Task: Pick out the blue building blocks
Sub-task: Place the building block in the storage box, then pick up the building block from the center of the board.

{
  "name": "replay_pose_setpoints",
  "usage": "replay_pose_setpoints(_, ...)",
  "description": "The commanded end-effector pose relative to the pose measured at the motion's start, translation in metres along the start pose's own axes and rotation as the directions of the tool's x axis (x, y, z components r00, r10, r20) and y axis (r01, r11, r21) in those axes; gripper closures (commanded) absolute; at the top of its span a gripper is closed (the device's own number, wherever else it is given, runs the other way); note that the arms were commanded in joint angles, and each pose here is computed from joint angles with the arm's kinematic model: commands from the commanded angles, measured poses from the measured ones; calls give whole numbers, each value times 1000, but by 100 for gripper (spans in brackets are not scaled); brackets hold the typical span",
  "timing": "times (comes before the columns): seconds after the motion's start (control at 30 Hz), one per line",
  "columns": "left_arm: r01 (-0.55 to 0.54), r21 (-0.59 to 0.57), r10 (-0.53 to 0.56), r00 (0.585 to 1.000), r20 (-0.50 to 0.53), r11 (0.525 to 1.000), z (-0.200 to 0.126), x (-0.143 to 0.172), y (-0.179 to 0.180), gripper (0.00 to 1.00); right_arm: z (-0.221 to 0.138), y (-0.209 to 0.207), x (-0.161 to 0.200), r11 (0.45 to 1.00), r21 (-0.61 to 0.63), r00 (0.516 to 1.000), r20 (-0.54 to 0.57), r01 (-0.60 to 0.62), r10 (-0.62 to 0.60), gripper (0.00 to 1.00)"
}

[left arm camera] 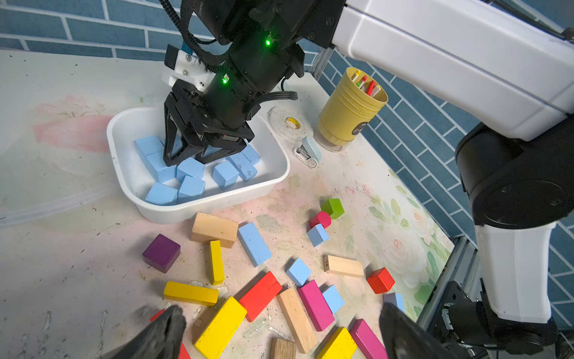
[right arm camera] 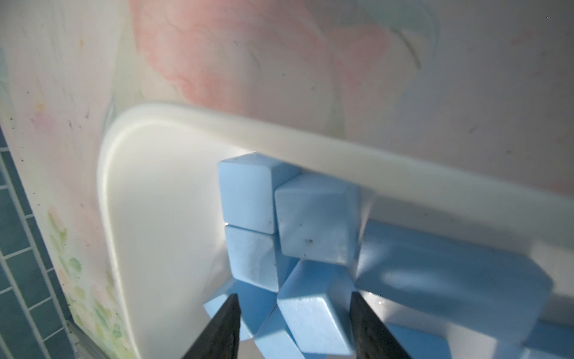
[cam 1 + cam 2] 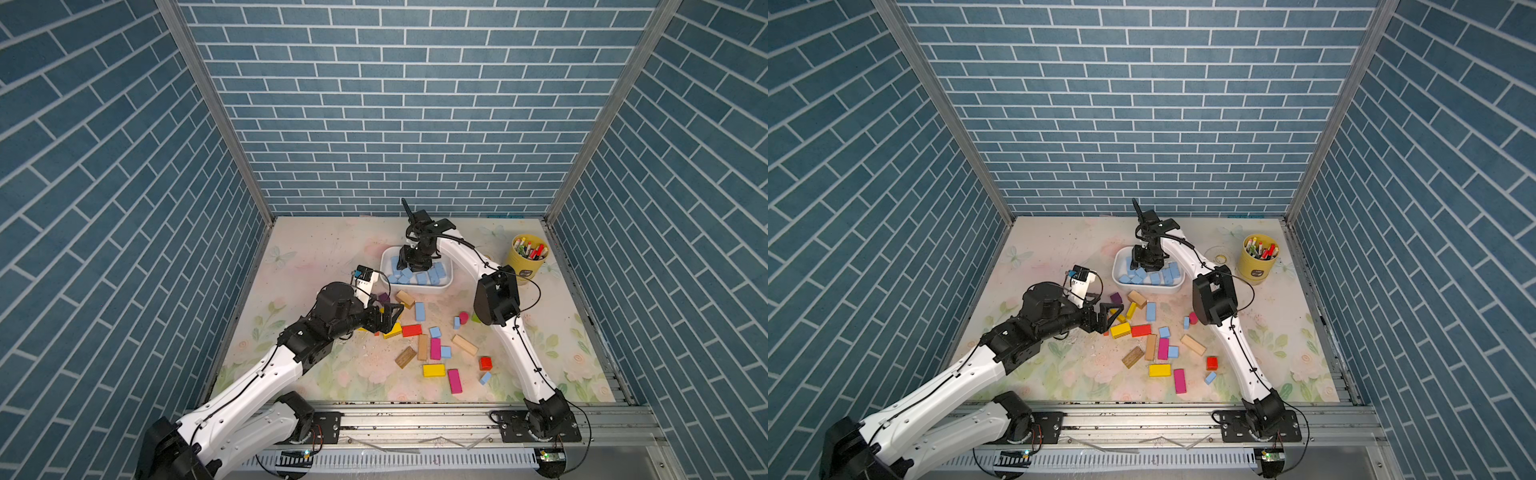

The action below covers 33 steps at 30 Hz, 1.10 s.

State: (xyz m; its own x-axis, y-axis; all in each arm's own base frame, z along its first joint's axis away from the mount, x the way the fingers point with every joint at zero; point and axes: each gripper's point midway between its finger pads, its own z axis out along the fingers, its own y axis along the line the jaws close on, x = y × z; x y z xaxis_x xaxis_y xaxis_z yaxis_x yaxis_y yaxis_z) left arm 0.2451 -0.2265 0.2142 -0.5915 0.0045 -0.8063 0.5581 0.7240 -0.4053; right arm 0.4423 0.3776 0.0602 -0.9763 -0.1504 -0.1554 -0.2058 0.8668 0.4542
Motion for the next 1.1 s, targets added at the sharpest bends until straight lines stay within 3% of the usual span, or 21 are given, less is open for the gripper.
replay_pose_setpoints(0.0,-13,-10,13,1000,-9,1000,-2,-2,0,1,-25,19,-3,998,-59,1000,24,5,-4,40)
replay_pose_setpoints(0.3,11,-12,-11,1000,-1,1000,-2,-12,-3,1,-112,35,2,995,-25,982,166,94,-89,24)
replay_pose_setpoints(0.57,45,-20,-45,998,-31,999,6,-8,-1,1,-185,21,47,988,50,943,296,143,-152,17)
replay_pose_setpoints(1.07,57,-96,-72,985,-158,994,43,8,2,1,-215,-63,162,977,205,926,355,54,-126,13)
